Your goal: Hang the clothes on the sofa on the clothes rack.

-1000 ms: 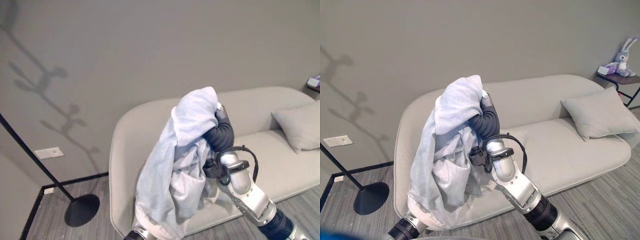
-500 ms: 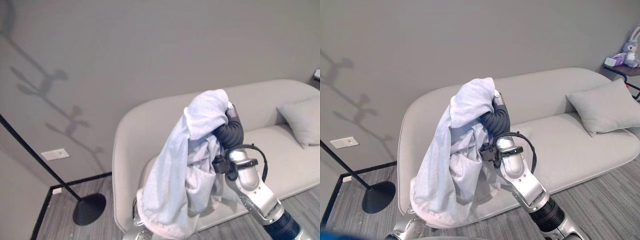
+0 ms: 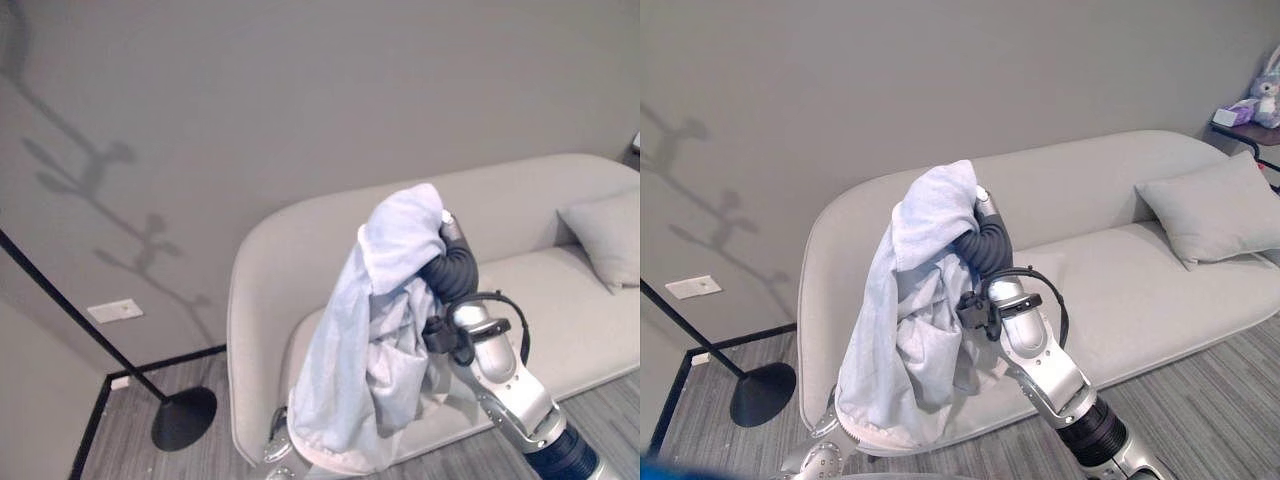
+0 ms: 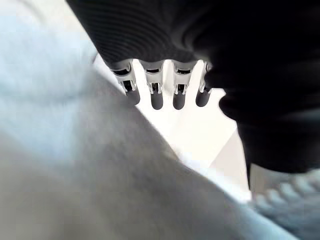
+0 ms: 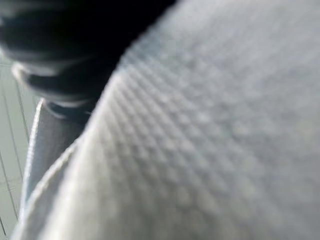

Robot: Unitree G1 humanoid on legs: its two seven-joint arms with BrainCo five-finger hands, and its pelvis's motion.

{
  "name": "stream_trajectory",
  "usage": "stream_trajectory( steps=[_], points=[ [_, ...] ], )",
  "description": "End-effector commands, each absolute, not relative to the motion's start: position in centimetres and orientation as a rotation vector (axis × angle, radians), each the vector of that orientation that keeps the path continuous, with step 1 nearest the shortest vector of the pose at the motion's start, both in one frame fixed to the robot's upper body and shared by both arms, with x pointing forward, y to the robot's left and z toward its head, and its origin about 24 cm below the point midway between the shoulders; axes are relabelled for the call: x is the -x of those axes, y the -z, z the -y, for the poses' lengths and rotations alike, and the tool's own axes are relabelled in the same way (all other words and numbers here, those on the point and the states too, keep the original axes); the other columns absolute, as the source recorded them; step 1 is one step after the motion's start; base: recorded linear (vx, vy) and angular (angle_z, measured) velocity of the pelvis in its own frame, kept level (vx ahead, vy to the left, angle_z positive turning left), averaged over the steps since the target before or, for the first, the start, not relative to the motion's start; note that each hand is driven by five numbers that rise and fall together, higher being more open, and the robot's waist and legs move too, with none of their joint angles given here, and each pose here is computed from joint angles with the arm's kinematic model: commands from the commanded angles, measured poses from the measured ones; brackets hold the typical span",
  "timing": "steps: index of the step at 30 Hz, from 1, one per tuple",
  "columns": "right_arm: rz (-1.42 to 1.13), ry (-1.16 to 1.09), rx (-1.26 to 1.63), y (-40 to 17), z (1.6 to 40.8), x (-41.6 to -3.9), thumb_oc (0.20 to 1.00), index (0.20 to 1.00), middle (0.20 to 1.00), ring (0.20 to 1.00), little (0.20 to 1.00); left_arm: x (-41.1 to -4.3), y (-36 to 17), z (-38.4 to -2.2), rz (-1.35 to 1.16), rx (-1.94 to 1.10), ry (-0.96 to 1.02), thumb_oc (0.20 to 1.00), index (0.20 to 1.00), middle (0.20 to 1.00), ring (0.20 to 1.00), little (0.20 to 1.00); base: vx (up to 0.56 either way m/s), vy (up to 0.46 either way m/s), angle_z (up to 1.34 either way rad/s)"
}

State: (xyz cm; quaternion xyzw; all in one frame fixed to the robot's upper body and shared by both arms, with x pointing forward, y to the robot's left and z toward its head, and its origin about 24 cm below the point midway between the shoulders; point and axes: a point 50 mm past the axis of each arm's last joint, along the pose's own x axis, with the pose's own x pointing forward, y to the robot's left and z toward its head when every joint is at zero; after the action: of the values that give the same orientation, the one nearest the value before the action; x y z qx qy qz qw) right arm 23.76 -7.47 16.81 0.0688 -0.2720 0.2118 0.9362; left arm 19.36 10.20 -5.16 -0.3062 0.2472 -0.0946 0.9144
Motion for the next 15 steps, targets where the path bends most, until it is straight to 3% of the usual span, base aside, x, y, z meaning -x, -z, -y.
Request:
stream_trajectory(
  steps=[1, 7, 12, 13, 15],
  points=[
    [0.635, -0.521, -0.295, -18.9, 5.8, -23.0, 0.2, 0.2, 0.2, 0.2, 0.2, -21.0, 3.2, -8.8, -0.444, 0.67, 0.339, 1.0, 1.0, 1.0, 1.0, 1.0, 0.0, 0.0, 0.0],
    [0.579, -0.581, -0.336, -18.4, 4.3, -22.8, 0.2, 0.2, 0.2, 0.2, 0.2, -21.3, 3.0, -4.8, -0.498, 0.701, 0.446, 1.0, 1.0, 1.0, 1.0, 1.0, 0.0, 0.0, 0.0],
    [0.568, -0.586, -0.345, -18.3, 3.9, -22.8, 0.2, 0.2, 0.2, 0.2, 0.2, -21.4, 3.0, -3.8, -0.505, 0.696, 0.475, 1.0, 1.0, 1.0, 1.0, 1.0, 0.0, -0.005, -0.03],
    [0.567, -0.584, -0.341, -18.2, 3.9, -22.9, 0.2, 0.2, 0.2, 0.2, 0.2, -21.4, 3.0, -3.8, -0.501, 0.692, 0.472, 0.2, 0.2, 0.2, 0.2, 0.2, 0.0, -0.015, -0.11],
    [0.563, -0.571, -0.335, -18.1, 4.0, -23.0, 0.2, 0.2, 0.2, 0.2, 0.2, -21.4, 3.3, -4.0, -0.501, 0.667, 0.445, 0.2, 0.2, 0.2, 0.2, 0.2, 0.0, -0.019, -0.12]
  ],
)
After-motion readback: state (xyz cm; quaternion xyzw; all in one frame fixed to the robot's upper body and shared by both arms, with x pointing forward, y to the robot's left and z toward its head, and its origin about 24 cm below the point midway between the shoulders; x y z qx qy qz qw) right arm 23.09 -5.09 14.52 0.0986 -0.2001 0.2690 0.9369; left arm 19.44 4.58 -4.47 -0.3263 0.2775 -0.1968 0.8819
